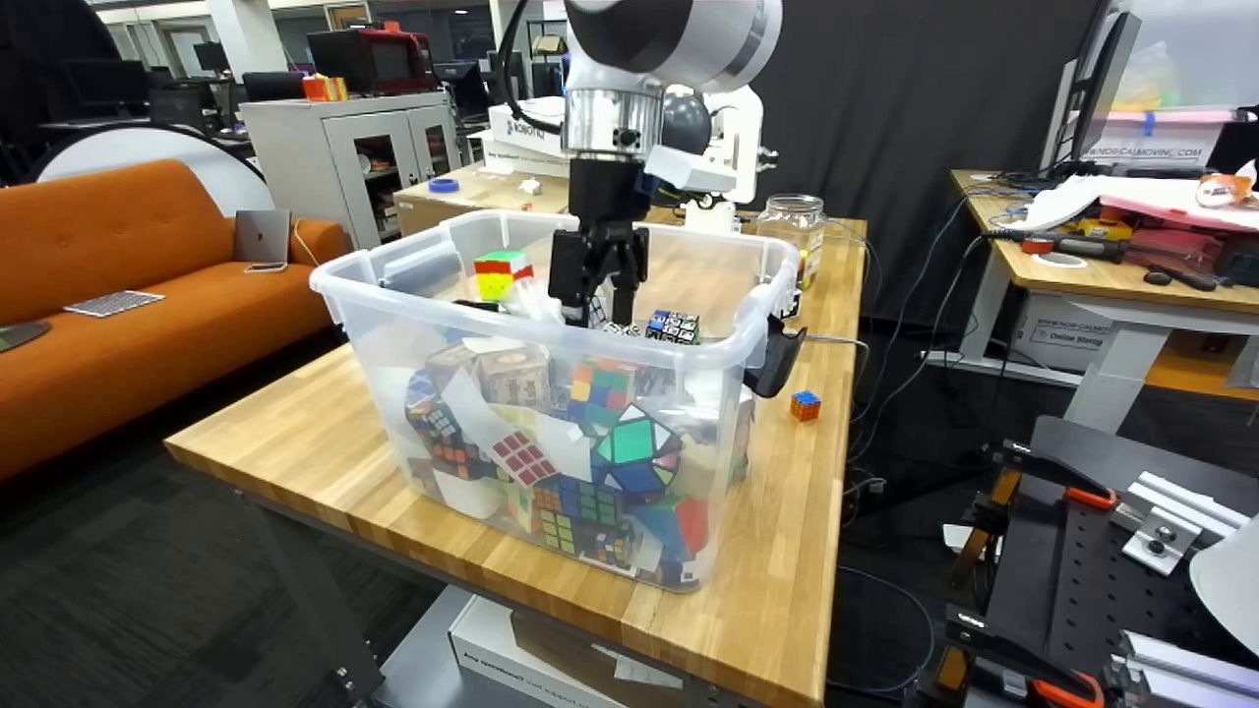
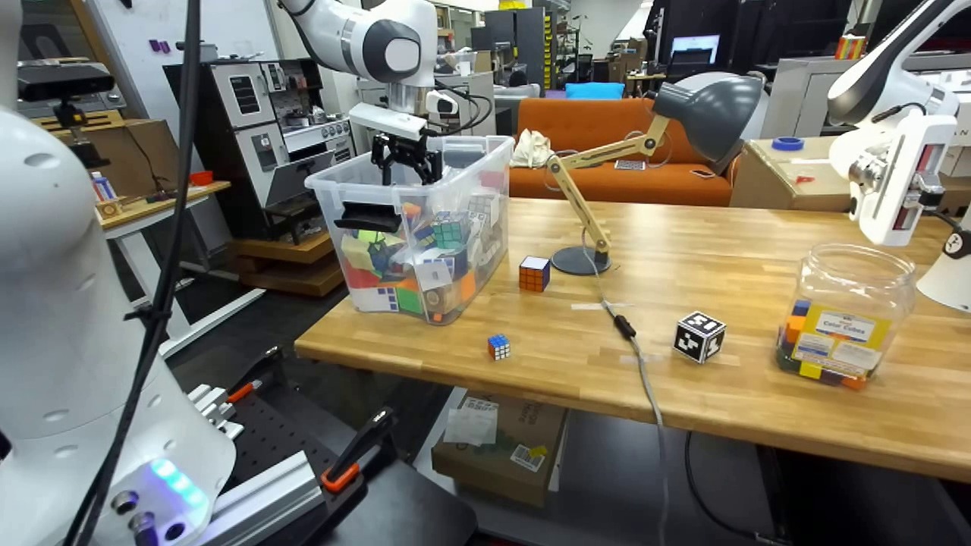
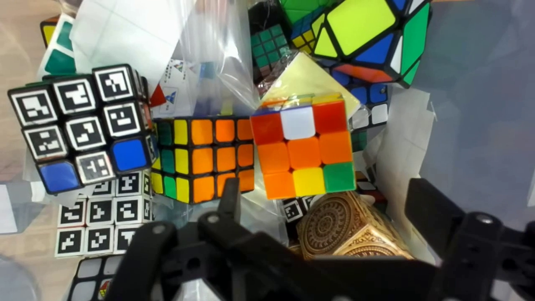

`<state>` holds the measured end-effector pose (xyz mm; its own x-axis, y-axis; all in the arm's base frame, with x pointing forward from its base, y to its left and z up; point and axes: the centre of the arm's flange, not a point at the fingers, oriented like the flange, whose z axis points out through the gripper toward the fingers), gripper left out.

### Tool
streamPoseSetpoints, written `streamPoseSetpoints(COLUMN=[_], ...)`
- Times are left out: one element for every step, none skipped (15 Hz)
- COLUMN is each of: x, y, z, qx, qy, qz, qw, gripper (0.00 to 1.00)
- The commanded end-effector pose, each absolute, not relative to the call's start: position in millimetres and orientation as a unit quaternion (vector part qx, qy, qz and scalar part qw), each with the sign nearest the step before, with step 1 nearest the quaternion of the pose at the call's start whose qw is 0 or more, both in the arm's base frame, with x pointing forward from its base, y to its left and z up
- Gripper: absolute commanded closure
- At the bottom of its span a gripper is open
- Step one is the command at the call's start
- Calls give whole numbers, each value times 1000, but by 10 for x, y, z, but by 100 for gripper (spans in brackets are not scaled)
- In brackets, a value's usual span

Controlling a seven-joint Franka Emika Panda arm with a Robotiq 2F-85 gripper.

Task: Take one cube out of the storage box and put it on the table

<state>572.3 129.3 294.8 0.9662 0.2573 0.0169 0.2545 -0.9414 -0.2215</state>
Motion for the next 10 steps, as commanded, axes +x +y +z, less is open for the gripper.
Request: streamPoseSetpoints(x=[5807,5823,5841,5849,5859,5871,5886,5904,5925,5938], y=[1253,1237,1220,1196,1178,1165,1170,1192,1229,1265], z=[2771,2697,2633,2575,2531,2497,2471,2468,2466,2462], qx=[-986,-985,-986,-986,-986,-986,-985,-985,-984,-984], qy=[-125,-120,-118,-114,-112,-110,-111,-112,-114,-117], qz=[8,14,19,22,26,28,32,31,32,32], qw=[113,119,119,120,123,123,127,128,132,133], gripper=[0,0,0,0,0,0,0,0,0,0])
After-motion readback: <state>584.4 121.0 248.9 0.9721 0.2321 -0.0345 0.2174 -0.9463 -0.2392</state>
